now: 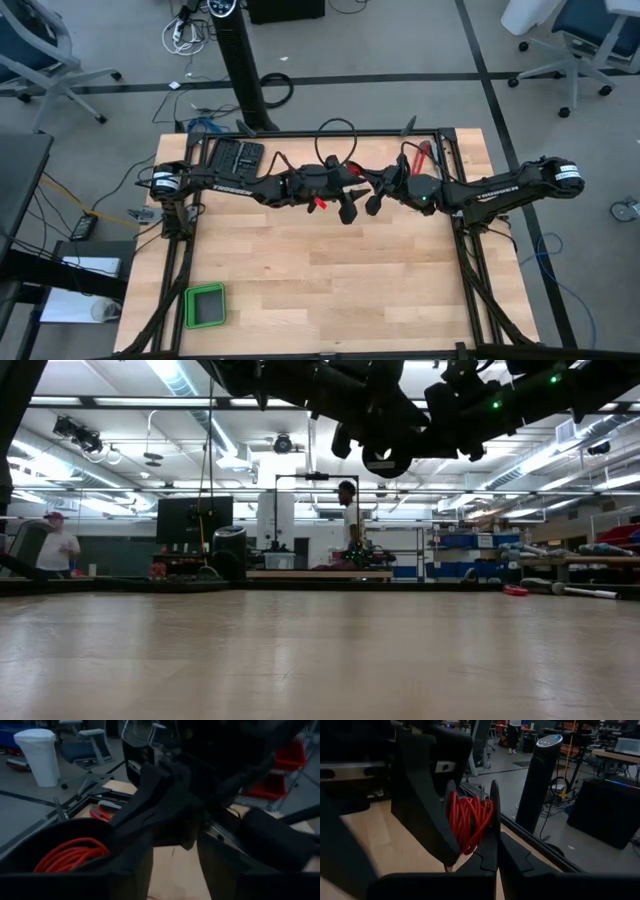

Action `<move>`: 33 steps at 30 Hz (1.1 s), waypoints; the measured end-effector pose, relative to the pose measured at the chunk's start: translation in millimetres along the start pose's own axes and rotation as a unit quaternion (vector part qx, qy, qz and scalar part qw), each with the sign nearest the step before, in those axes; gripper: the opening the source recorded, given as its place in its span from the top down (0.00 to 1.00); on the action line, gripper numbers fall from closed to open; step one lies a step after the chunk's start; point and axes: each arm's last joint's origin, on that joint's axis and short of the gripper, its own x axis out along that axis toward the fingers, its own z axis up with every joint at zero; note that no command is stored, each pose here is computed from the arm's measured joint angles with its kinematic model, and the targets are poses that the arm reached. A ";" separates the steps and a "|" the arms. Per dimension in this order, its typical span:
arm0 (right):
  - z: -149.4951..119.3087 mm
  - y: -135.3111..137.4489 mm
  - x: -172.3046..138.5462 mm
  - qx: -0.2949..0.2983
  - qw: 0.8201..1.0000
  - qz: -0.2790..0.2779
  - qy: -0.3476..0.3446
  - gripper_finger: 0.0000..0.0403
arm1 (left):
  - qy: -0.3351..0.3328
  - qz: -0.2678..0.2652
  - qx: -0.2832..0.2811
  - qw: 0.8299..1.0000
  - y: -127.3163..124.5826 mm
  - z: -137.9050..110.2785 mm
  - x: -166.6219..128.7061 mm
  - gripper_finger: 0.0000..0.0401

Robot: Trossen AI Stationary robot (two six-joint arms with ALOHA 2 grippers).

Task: Coil cords
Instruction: Coil the red wire onto the black spool

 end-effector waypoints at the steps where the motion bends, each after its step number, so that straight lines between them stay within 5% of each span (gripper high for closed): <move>1: -0.3 -0.1 0.0 -0.001 1.000 0.000 0.001 1.00 | 0.001 -0.001 0.005 1.000 -0.1 1.1 -1.2 0.59; 8: -13.1 0.3 -3.8 -0.008 1.000 0.008 0.004 1.00 | 0.006 0.023 0.055 0.998 3.9 26.0 -25.5 0.58; 19: -35.6 -4.3 -16.0 -0.029 0.993 0.091 -0.073 1.00 | 0.093 0.050 0.112 0.988 19.5 24.9 -42.1 0.59; 33: -30.2 -2.0 -16.6 -0.046 0.979 0.169 -0.108 1.00 | 0.093 -0.015 0.120 0.988 17.5 27.7 -41.6 0.59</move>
